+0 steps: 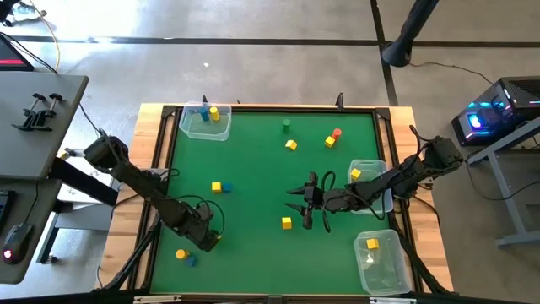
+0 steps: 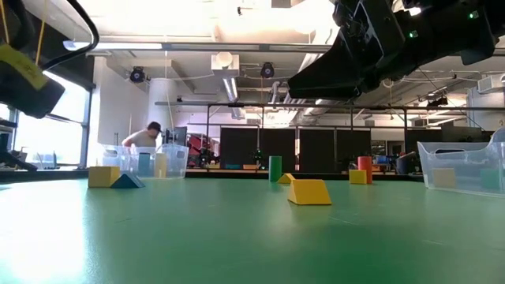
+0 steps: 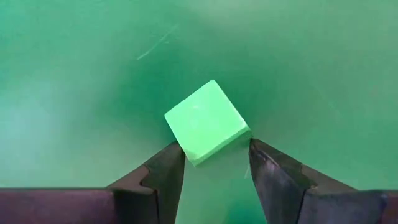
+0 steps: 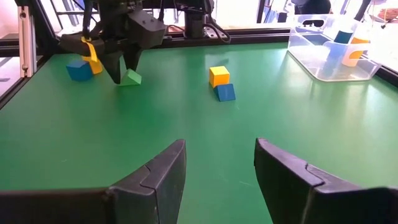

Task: Sort blocks by size
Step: Put the green triangular block into the bottom transparent bin

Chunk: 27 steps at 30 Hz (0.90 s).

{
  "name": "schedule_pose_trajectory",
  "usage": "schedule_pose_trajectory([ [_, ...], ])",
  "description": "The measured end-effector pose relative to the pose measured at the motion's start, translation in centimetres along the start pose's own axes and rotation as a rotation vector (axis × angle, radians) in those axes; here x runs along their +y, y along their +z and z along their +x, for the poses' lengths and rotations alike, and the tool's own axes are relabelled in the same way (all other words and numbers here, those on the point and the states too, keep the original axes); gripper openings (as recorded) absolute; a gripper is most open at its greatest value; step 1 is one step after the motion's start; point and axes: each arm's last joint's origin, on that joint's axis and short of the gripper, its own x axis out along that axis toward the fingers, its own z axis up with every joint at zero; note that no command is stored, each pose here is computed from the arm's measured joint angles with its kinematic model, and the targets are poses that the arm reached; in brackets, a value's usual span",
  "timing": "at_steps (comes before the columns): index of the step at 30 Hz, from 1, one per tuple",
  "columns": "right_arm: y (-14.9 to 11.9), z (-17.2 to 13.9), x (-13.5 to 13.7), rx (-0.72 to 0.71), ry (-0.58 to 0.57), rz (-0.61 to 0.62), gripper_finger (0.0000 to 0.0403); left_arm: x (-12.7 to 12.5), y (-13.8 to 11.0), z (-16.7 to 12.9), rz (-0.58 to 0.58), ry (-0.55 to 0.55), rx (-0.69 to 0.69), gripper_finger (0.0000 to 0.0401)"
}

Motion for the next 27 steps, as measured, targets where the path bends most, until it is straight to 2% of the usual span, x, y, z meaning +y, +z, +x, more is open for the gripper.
schedule_pose_trajectory([
  [4, -0.07, 0.00, -0.01, 0.006, -0.001, -0.003, 0.0181, -0.07, 0.04, -0.19, -0.060, -0.024, -0.013, 0.0170],
  [14, -0.07, 0.00, -0.01, 0.007, -0.001, -0.004, 0.0181, 0.01, 0.62, -0.49, -0.233, -0.047, -0.143, 0.0170],
  [20, -0.09, 0.00, -0.01, 0.009, -0.001, -0.005, 0.0181, 0.02, 0.89, -0.44, -0.229, -0.046, -0.180, 0.0170],
  [27, -0.13, 0.00, -0.02, 0.013, -0.002, -0.007, 0.0181, 0.04, 0.79, -0.39, -0.175, -0.031, -0.143, 0.0170],
])
